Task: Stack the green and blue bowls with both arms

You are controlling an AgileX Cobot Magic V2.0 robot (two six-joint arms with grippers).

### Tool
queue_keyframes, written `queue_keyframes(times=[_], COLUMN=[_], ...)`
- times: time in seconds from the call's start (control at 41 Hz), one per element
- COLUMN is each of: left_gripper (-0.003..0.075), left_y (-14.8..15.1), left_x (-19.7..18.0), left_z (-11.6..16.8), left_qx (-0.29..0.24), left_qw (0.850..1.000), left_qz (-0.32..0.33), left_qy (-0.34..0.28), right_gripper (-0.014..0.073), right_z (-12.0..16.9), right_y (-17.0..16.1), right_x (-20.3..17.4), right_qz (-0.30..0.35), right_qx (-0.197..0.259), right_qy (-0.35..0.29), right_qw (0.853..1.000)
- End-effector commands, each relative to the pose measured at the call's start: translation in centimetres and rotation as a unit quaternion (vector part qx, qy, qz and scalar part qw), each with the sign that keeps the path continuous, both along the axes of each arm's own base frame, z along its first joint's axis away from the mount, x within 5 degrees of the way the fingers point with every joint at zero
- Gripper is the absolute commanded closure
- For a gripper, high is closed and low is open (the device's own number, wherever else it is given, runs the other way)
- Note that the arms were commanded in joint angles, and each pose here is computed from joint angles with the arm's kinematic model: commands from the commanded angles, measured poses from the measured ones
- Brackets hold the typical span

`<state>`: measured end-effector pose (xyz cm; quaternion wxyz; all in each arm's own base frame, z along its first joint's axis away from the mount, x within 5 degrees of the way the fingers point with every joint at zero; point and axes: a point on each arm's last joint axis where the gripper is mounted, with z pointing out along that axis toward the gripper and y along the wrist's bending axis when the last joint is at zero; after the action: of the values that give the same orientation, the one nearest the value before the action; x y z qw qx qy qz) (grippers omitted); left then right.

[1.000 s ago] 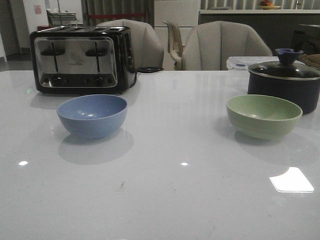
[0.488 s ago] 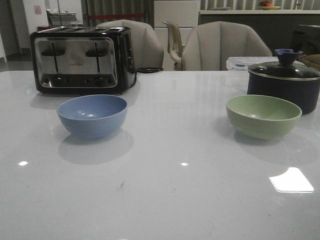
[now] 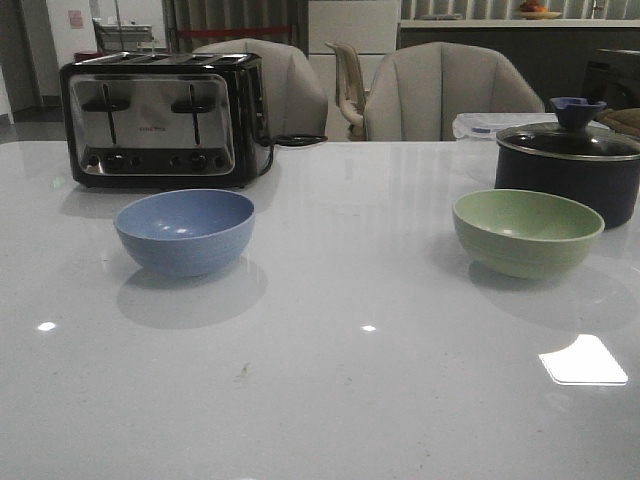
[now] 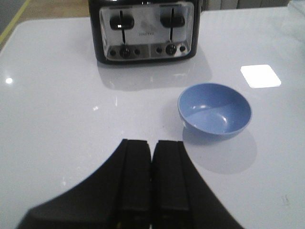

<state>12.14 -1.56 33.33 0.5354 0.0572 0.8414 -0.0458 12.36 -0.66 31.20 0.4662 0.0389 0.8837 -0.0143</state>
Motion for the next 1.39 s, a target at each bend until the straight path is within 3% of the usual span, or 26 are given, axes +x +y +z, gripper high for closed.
queue_keyframes(times=[0.0,0.073,0.195,0.244,0.317,0.707,1.122,1.366], left_gripper=[0.061,0.0554,0.0314,0.0217,0.014,0.0135,0.0135,0.0135], left_y=[-0.1,-0.1,-0.2,-0.1,-0.2,-0.1,-0.1,-0.1], left_x=[1.2,1.6,2.0,2.1,2.2,2.2,2.2,2.2], left_z=[0.9,0.6,0.4,0.5,0.4,0.5,0.5,0.5], left_qx=[-0.012,-0.013,-0.012,-0.012,-0.012,-0.013,-0.013,-0.013], left_qw=[1.0,1.0,1.0,1.0,1.0,1.0,1.0,1.0], left_qz=[0.004,0.005,0.005,0.006,0.006,0.007,0.007,0.007], left_qy=[-0.02,-0.011,-0.005,-0.008,-0.009,-0.013,-0.013,-0.013], right_gripper=[0.0526,0.0416,0.0126,0.0053,-0.002,-0.0024,-0.0024,-0.0009], right_z=[0.8,0.3,-0.6,-0.8,-1.1,-2.0,-6.3,-9.3], right_y=[-0.1,-0.2,-0.2,-0.2,-0.1,0.3,0.1,0.1], right_x=[1.5,2.2,3.7,4.4,5.5,15.1,25.5,28.9], right_qz=[0.001,0.001,0.002,0.003,0.003,-0.007,-0.013,-0.015], right_qx=[-0.009,-0.009,-0.008,-0.006,0.002,0.064,0.077,0.08], right_qy=[-0.026,-0.009,0.014,0.02,0.031,0.104,0.15,0.185], right_qw=[1.0,1.0,1.0,1.0,1.0,0.993,0.986,0.979])
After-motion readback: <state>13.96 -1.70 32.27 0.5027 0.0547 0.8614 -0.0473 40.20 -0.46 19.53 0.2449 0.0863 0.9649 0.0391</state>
